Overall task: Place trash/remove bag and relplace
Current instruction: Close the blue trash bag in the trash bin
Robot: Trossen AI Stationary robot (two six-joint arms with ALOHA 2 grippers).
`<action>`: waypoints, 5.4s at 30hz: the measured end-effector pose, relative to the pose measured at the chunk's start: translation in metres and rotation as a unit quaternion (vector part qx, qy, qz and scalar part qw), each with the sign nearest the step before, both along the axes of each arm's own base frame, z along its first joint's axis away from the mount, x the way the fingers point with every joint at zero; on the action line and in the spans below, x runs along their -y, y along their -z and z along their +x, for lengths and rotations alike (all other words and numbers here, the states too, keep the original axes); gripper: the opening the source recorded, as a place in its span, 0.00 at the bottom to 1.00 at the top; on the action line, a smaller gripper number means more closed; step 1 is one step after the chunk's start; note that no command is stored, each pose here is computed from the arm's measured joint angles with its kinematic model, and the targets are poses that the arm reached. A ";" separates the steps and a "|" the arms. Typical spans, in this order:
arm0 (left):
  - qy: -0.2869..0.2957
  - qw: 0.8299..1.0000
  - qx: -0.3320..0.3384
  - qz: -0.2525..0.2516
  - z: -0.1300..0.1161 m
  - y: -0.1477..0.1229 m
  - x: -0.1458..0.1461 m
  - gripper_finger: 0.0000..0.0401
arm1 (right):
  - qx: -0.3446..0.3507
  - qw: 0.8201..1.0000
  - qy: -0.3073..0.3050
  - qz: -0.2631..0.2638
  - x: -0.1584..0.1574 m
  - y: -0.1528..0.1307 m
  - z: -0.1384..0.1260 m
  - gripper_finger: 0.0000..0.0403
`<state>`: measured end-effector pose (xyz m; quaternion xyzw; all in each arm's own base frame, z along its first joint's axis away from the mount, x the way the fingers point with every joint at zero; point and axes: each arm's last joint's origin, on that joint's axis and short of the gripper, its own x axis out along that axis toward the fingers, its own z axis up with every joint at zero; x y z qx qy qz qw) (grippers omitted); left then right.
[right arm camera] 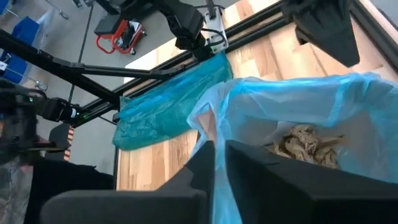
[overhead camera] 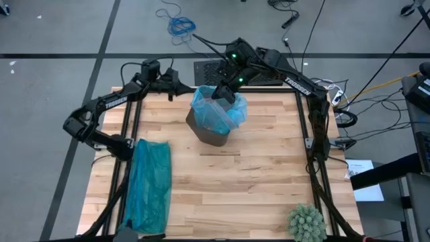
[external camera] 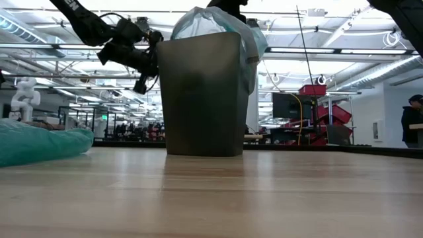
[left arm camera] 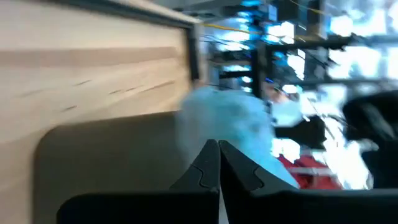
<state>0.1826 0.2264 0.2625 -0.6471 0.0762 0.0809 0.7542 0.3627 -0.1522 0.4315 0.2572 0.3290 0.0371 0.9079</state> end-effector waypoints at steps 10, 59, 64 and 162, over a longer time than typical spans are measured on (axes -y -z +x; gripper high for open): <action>0.043 0.969 0.138 0.199 -0.011 -0.087 0.007 0.01 | -0.002 0.995 0.090 -0.039 0.033 -0.011 -0.027 0.44; 0.084 0.864 0.231 0.439 -0.055 -0.232 0.058 0.00 | -0.061 0.960 0.071 -0.264 -0.115 -0.027 -0.010 0.00; 0.094 0.868 0.230 0.429 -0.058 -0.233 0.064 0.00 | 0.005 0.944 0.021 -0.331 -0.095 -0.039 -0.008 0.00; 0.092 0.867 0.236 0.429 -0.069 -0.242 0.084 0.00 | -0.042 0.899 0.186 -0.395 0.016 0.071 -0.049 0.21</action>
